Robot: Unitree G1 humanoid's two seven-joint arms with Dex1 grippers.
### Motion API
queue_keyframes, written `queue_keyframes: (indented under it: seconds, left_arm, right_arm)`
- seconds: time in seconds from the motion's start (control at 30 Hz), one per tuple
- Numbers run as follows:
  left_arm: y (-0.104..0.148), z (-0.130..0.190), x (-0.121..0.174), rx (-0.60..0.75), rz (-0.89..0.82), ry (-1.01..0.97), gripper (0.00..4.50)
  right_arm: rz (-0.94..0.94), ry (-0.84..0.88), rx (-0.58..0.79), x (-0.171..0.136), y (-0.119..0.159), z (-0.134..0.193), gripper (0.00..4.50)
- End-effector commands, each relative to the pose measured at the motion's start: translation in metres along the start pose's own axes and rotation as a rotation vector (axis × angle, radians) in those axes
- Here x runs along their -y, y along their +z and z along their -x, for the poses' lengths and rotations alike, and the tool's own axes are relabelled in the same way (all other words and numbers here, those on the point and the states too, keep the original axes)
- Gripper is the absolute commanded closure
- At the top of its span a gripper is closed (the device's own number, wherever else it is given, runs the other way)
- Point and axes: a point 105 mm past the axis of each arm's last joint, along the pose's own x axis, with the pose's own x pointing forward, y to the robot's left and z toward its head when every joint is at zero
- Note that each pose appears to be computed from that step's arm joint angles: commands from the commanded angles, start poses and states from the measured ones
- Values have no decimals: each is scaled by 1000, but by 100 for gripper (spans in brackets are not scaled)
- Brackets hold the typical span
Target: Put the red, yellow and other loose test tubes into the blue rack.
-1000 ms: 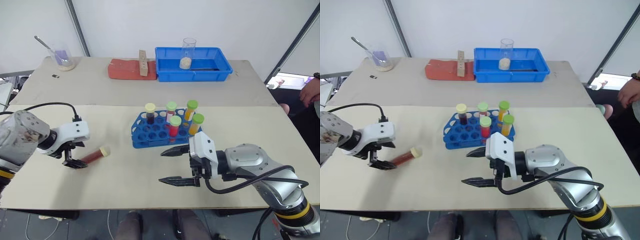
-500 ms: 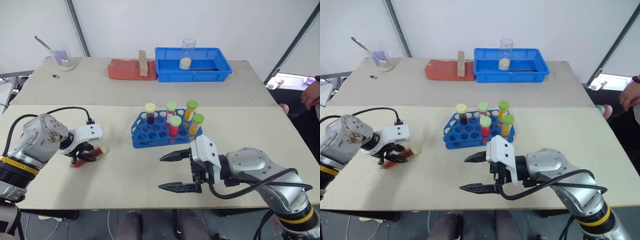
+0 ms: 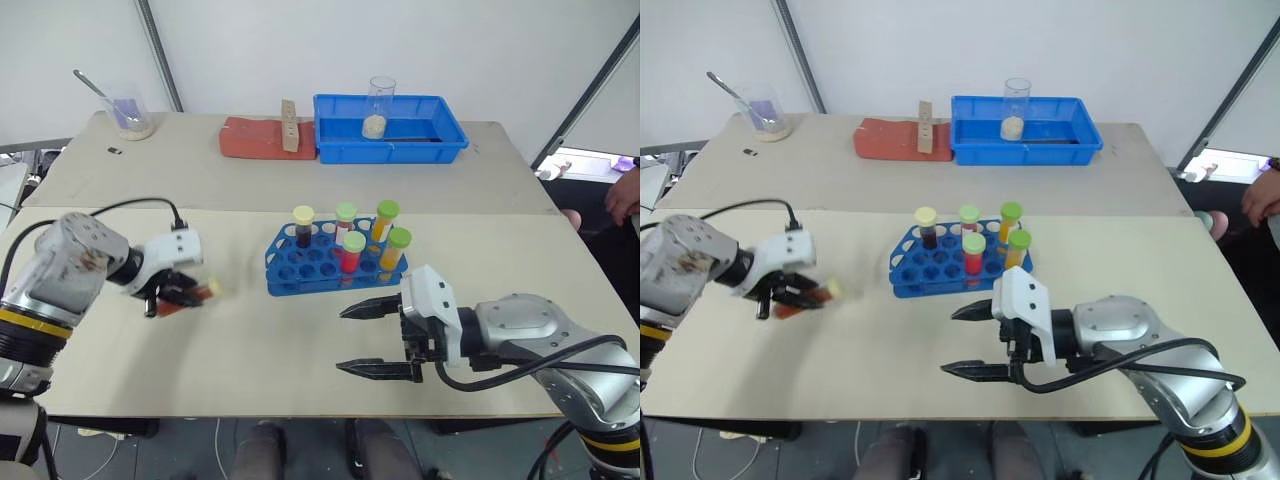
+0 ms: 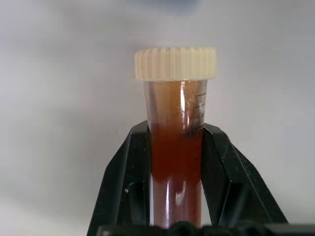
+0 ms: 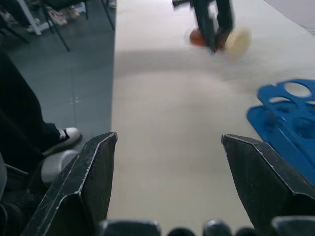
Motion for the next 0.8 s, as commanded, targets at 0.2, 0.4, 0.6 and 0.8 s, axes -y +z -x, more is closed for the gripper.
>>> queue_keyframes:
  seconds: [0.2,0.4,0.6,0.8]
  left_arm:
    - [91,-13,21,607,30,-13,359]
    - [100,-46,20,753,26,100,359]
    - [97,-77,18,788,27,148,359]
    - [94,-94,21,787,40,122,359]
  right_arm:
    - [55,-165,9,15,7,24,72]
    - [49,-188,3,13,9,30,72]
    - [30,-217,-16,8,7,34,72]
    - [8,-246,-36,4,2,38,72]
